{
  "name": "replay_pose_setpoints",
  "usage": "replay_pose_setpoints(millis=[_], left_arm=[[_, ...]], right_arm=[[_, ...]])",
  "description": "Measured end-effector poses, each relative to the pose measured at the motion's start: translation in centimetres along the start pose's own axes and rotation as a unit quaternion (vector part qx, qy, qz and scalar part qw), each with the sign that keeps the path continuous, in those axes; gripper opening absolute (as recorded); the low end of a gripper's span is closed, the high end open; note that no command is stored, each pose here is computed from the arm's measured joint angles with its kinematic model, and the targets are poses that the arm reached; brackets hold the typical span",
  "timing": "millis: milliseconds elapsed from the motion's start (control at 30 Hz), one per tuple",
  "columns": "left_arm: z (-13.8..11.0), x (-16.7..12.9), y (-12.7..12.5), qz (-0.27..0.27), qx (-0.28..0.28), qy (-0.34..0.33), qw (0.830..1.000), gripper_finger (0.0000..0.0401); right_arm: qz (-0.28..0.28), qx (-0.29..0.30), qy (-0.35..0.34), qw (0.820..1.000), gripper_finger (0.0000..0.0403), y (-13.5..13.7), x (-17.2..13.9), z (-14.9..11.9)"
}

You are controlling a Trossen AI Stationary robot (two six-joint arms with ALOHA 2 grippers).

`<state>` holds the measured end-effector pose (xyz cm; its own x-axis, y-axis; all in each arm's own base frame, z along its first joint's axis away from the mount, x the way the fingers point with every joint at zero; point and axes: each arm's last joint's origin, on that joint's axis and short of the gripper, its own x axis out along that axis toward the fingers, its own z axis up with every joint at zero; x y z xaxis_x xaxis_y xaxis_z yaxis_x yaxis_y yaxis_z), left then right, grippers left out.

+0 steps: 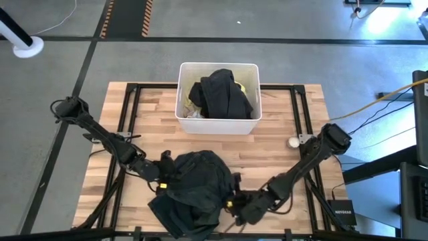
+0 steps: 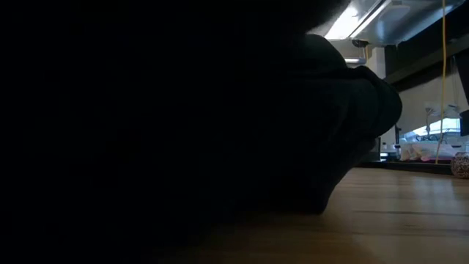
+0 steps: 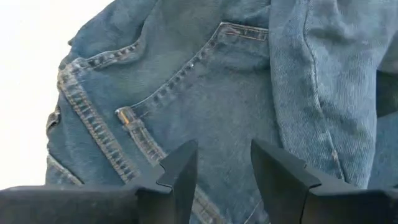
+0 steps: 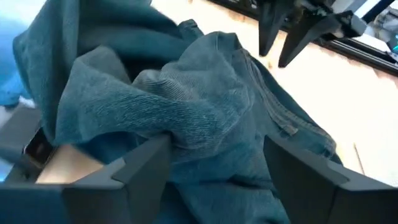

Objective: Sort clothes
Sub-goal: Put the black pants into the white bin

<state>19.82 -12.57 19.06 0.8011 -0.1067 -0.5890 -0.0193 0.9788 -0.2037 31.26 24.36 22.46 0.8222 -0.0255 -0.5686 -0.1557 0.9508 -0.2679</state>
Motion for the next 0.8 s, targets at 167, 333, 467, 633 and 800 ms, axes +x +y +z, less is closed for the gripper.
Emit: replay_pose_setpoints(millis=[167,333,467,633,800], left_arm=[[-0.1,0.2,0.1,0.003,-0.003,0.007,1.000,0.0143],[-0.1,0.2,0.1,0.003,-0.017,0.006,1.000,0.0143],[-0.2,0.8,-0.1,0.003,-0.024,0.003,1.000,0.0143],[-1.1,3.2,-0.1,0.020,-0.021,0.012,1.000,0.0143],[-1.6,5.9,0.4,0.027,-0.021,0.007,0.999,0.0143]], right_arm=[[0.029,-0.009,0.049,0.998,0.0308,-1.8,0.4,0.9],[0.052,-0.011,0.111,0.992,0.0316,-2.6,1.9,-0.6],[0.042,-0.044,0.098,0.993,0.0315,-2.1,4.4,-1.3],[0.003,-0.048,0.074,0.996,0.0315,-3.2,8.2,-2.1],[0.002,-0.023,0.076,0.997,0.0315,-5.0,10.8,-3.0]])
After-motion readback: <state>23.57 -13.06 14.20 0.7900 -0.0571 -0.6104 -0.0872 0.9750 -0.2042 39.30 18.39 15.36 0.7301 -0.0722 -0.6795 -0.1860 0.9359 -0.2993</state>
